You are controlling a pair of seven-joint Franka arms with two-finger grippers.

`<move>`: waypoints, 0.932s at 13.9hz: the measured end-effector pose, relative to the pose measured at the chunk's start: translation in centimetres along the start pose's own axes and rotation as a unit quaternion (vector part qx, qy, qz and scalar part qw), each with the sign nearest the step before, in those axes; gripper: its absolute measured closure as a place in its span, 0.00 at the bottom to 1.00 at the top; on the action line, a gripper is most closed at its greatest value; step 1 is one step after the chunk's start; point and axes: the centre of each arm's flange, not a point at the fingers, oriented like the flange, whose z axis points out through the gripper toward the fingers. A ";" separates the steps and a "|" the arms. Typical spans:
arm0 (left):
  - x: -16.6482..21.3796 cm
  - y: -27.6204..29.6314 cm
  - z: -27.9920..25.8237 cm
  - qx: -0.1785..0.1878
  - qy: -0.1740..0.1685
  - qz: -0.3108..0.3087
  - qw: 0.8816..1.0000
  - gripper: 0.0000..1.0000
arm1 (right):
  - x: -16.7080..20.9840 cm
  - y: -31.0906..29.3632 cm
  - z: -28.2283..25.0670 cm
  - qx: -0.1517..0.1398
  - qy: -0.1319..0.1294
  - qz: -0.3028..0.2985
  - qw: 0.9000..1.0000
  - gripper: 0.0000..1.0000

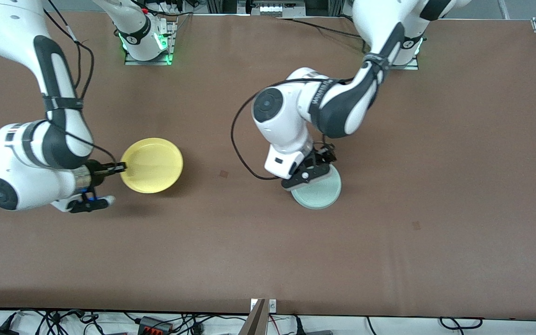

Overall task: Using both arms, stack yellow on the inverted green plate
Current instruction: 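Set the inverted green plate down and open the left gripper, then carry the yellow plate onto the green plate while the left gripper withdraws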

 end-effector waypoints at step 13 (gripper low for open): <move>9.1 -31.9 -4.5 -0.134 -0.100 0.133 0.977 0.00 | 5.0 -30.9 12.0 0.125 0.077 0.160 0.976 0.97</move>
